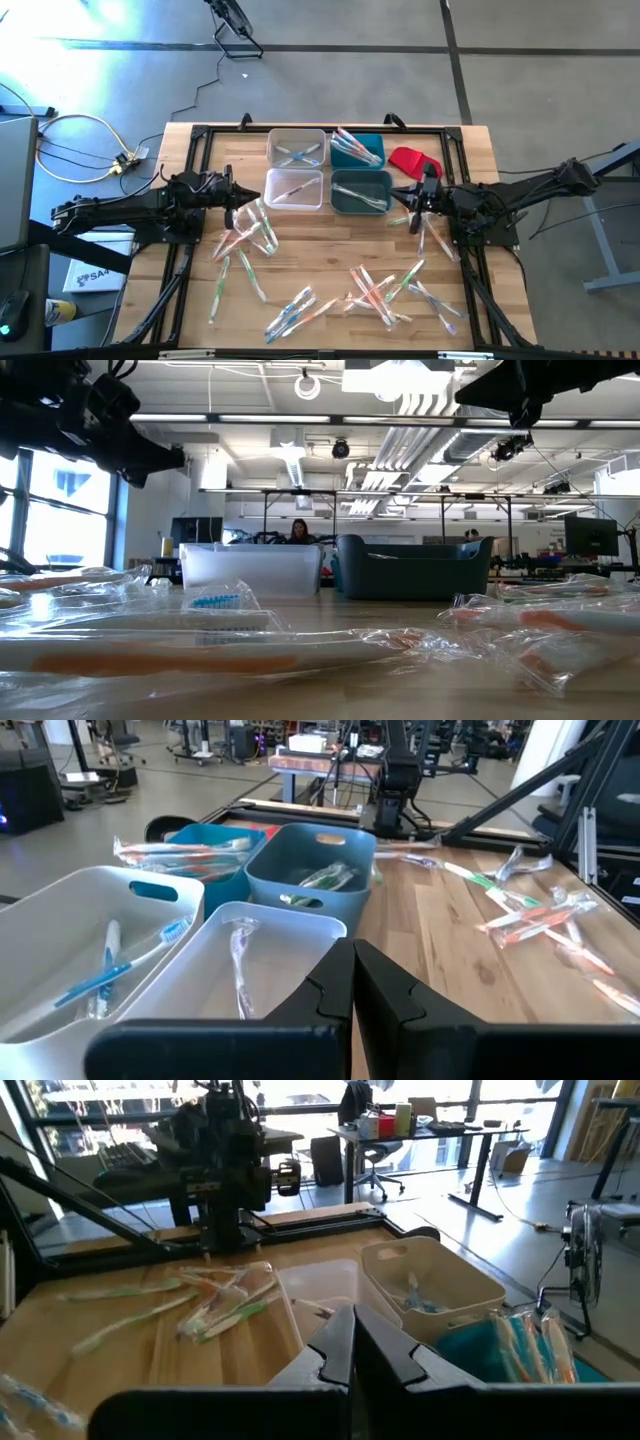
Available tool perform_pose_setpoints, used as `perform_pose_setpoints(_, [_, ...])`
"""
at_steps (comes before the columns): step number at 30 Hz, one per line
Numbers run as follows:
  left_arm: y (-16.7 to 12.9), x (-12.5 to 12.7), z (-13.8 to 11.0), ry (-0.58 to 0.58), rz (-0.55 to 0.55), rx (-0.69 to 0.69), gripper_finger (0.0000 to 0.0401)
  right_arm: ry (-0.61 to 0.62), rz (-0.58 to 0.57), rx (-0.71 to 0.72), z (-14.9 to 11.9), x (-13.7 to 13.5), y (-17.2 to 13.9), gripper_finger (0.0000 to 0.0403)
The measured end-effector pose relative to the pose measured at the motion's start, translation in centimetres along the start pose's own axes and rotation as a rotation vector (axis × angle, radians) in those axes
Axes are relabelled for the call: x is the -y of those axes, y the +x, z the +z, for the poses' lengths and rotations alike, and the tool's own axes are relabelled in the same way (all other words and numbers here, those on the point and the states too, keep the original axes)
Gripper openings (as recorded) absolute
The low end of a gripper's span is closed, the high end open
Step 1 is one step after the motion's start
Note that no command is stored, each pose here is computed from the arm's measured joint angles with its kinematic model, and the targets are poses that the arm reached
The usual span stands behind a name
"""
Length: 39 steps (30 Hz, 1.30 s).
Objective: Pick & Place Toothbrushes
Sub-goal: Put the blue toothbrush into the white bin
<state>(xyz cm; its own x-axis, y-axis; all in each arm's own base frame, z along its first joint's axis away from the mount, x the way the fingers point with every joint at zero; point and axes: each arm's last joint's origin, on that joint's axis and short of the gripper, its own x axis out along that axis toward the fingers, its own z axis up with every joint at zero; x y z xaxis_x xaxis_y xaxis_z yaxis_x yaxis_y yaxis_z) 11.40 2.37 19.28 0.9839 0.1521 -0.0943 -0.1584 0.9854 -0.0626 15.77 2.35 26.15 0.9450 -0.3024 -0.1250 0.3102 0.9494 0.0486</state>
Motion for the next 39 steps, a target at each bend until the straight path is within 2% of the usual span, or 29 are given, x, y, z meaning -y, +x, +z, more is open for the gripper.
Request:
perform_pose_setpoints(3, [0.0,0.0,0.0,0.029,0.008,0.002,0.0001,-0.016,0.001,0.014,0.1,-0.2,0.3,0.0002])
perform_pose_setpoints(7, [0.0,-0.1,0.3,0.162,0.037,0.019,0.0001,0.016,0.007,0.069,0.5,-0.6,0.8,0.0002])
perform_pose_setpoints(10, [0.0,-0.1,0.6,0.22,0.043,0.052,0.0001,0.017,0.003,0.103,0.7,-0.9,1.4,0.0002])
perform_pose_setpoints(13, [0.0,-0.1,0.7,0.257,0.045,0.061,0.0001,-0.008,-0.057,0.072,1.0,-1.2,2.1,0.0002])
perform_pose_setpoints(16, [0.0,-0.1,0.6,0.264,0.044,0.051,0.0001,-0.056,-0.124,-0.007,1.5,-1.7,3.1,0.0002])
perform_pose_setpoints(24, [0.0,-0.1,0.3,0.263,0.043,0.019,0.0001,-0.072,-0.159,-0.273,4.3,-3.2,4.9,0.0002])
perform_pose_setpoints(28, [0.0,-0.2,0.2,0.262,0.074,0.001,0.0001,-0.049,-0.099,-0.468,3.9,-3.6,5.0,0.0002])
perform_pose_setpoints(34, [0.0,-0.3,0.2,0.262,0.098,-0.006,0.0001,-0.029,0.016,-0.735,1.8,-4.0,4.6,0.0002])
perform_pose_setpoints(39, [0.0,-0.3,0.2,0.262,0.105,-0.006,0.0001,-0.022,0.079,-0.892,0.4,-4.7,4.2,0.0002])
